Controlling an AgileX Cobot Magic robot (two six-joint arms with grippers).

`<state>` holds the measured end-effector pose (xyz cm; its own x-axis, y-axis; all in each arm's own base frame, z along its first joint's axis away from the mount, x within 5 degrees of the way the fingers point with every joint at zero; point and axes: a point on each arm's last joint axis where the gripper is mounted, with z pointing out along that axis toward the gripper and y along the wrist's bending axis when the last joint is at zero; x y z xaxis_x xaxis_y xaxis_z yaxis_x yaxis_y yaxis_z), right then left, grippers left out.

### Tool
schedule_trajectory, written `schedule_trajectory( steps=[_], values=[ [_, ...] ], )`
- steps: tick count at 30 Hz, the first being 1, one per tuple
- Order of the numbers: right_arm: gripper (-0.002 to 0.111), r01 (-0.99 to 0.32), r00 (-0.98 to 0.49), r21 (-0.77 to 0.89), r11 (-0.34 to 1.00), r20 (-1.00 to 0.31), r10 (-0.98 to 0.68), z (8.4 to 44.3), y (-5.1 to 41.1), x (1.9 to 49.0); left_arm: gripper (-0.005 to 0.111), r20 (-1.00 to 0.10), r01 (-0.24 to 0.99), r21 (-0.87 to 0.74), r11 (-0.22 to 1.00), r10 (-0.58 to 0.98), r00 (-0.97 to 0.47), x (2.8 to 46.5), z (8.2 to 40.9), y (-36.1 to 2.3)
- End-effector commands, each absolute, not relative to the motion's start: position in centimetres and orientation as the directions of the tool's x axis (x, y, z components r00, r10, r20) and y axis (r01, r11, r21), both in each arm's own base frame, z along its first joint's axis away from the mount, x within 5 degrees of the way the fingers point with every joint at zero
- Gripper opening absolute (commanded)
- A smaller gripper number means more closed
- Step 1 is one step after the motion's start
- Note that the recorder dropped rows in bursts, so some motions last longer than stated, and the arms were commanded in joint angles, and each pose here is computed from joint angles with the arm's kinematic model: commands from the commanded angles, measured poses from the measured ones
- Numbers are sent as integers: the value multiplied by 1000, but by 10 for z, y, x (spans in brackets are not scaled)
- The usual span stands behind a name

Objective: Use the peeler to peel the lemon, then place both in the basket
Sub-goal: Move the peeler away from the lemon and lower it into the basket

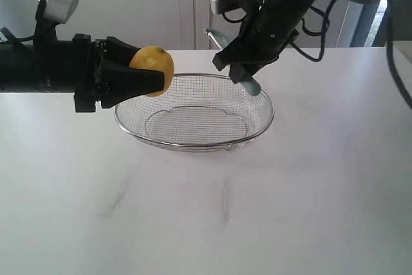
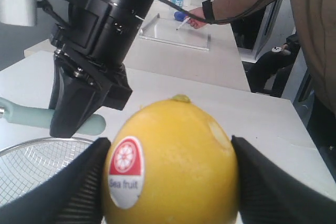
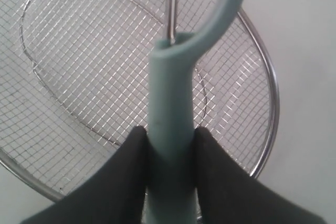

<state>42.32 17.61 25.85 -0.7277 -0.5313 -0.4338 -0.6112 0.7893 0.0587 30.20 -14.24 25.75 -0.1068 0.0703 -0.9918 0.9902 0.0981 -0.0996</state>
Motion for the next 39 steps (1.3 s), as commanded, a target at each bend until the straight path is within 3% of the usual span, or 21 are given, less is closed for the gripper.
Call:
schedule_trajectory(
  steps=[1, 12, 23, 39],
  values=[
    [0, -618, -740, 70, 783, -390, -548, 254, 180, 435, 0, -994, 993, -95, 76, 40, -99, 299, 262, -145],
    [0, -618, -767, 102, 780, -298, -568, 211, 187, 453, 0, -994, 993, -95, 76, 40, -99, 299, 262, -145],
    [0, -556, -819, 190, 809, -294, -493, 181, 196, 460, 0, -994, 993, -95, 76, 40, -99, 299, 262, -145],
    [0, -545, -831, 237, 804, -276, -482, 171, 200, 458, 0, -994, 992, -95, 78, 41, -99, 299, 262, -145]
  ],
)
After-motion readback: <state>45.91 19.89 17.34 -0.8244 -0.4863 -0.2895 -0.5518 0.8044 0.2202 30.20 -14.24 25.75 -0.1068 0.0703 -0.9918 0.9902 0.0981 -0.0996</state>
